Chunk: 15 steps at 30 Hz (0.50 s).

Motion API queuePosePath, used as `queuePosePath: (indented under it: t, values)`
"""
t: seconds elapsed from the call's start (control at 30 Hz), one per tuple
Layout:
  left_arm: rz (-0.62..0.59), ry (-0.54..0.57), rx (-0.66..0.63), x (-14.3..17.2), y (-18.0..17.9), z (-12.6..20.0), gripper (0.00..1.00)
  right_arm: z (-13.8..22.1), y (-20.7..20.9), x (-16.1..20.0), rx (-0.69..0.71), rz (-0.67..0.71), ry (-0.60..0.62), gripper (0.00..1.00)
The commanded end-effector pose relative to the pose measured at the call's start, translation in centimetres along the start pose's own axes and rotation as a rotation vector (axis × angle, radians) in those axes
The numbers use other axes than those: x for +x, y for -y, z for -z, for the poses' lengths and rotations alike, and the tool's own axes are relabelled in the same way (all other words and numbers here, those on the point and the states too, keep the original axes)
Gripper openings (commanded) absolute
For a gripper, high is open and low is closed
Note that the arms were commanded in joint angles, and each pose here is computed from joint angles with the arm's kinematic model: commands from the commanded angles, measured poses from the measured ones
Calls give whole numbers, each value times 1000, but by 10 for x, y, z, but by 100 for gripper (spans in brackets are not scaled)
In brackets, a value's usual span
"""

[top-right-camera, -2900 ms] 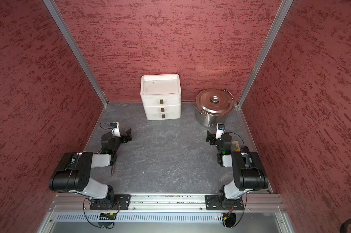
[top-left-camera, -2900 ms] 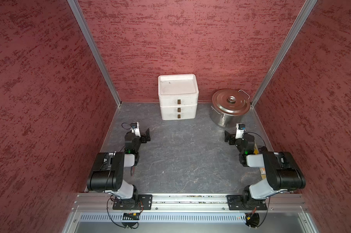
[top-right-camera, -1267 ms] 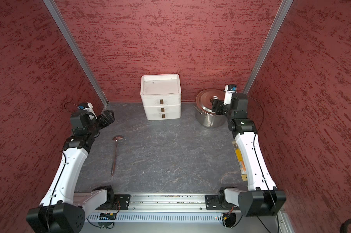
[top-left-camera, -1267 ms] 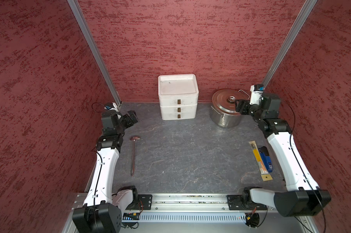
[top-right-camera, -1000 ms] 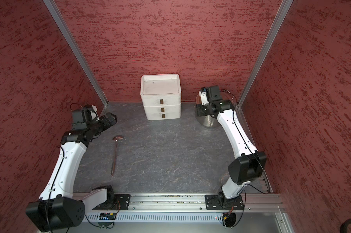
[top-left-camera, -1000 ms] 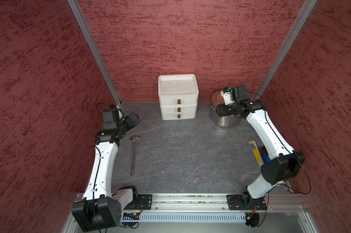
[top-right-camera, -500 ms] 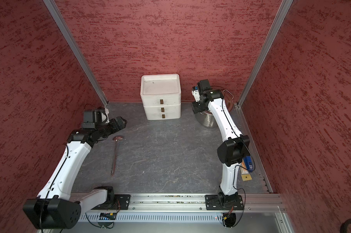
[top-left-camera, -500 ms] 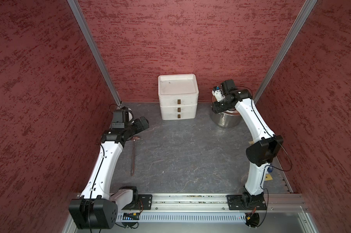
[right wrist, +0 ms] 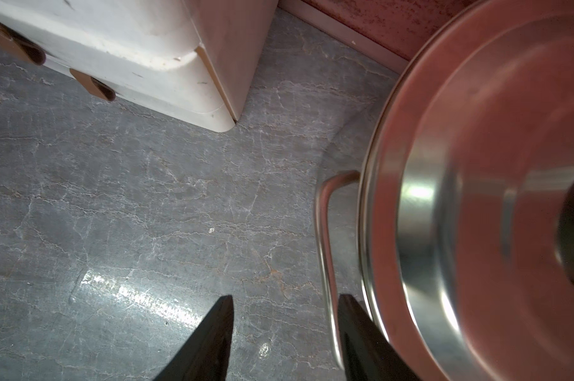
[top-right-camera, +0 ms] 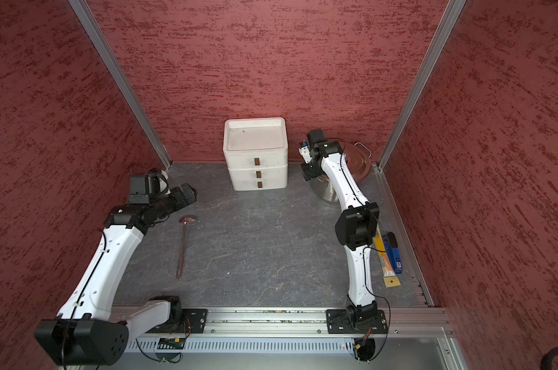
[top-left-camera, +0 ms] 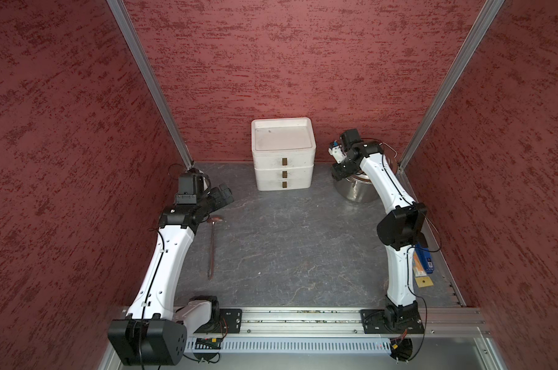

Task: Stir the soup with a spoon
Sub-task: Move the pan to the center of the board.

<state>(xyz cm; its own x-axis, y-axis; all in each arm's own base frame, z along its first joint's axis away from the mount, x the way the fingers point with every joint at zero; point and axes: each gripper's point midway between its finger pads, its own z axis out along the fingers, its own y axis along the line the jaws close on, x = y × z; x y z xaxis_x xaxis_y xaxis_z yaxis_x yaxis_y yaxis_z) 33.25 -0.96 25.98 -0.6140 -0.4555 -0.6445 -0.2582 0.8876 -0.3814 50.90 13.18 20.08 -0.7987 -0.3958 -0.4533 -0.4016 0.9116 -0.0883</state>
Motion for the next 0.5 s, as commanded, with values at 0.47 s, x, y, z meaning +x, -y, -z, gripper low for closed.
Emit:
queuePosePath:
  t: [0.47]
  values:
    - [-29,65,-38,-13,-4,16,100,-12,5,-1,46,47,-20,34]
